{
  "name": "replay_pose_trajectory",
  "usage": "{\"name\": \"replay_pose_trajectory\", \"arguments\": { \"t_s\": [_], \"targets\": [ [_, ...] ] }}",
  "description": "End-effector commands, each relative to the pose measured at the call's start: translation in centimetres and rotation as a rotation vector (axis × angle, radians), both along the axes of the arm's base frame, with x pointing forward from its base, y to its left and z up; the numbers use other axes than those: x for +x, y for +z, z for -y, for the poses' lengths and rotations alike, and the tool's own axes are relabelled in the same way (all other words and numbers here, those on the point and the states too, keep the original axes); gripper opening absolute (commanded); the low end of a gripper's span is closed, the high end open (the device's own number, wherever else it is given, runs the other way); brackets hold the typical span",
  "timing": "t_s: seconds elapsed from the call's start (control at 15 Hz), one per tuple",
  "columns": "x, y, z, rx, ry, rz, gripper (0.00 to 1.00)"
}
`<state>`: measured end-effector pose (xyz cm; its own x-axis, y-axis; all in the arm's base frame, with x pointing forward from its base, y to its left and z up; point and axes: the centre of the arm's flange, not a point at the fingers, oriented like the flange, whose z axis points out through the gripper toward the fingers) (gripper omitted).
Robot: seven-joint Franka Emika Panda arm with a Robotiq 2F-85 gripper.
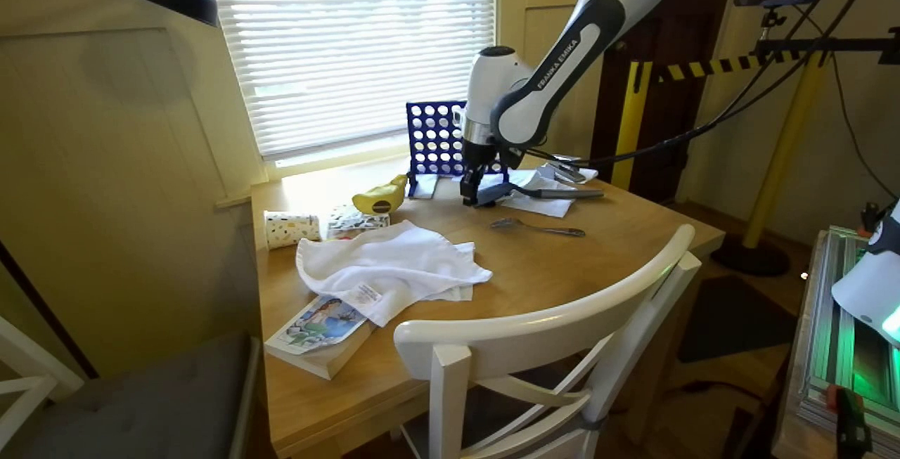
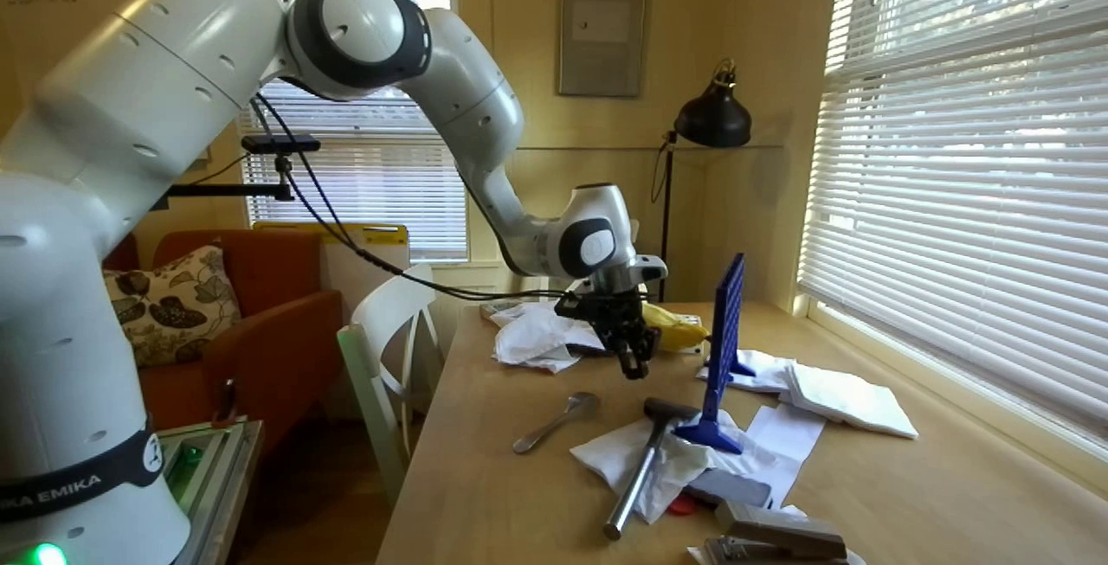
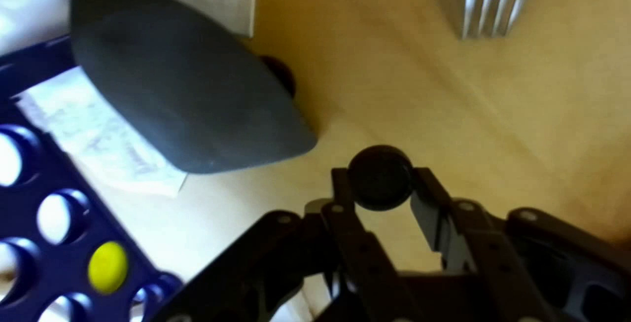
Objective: Pick up the black object from the table and put it in the blue object
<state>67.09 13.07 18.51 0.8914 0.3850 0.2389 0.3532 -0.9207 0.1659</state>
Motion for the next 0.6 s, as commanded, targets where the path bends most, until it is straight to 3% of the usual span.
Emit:
{"name": "replay_pose_trajectory", "arguments": {
  "t_s": [0.0,0.53],
  "targets": [
    [-1.2,2.5,-0.6,-0.102,-0.086,0.151,0.10],
    [-0.3,6.7,-2.2,-0.321,-0.227,0.409,0.10]
  ]
}}
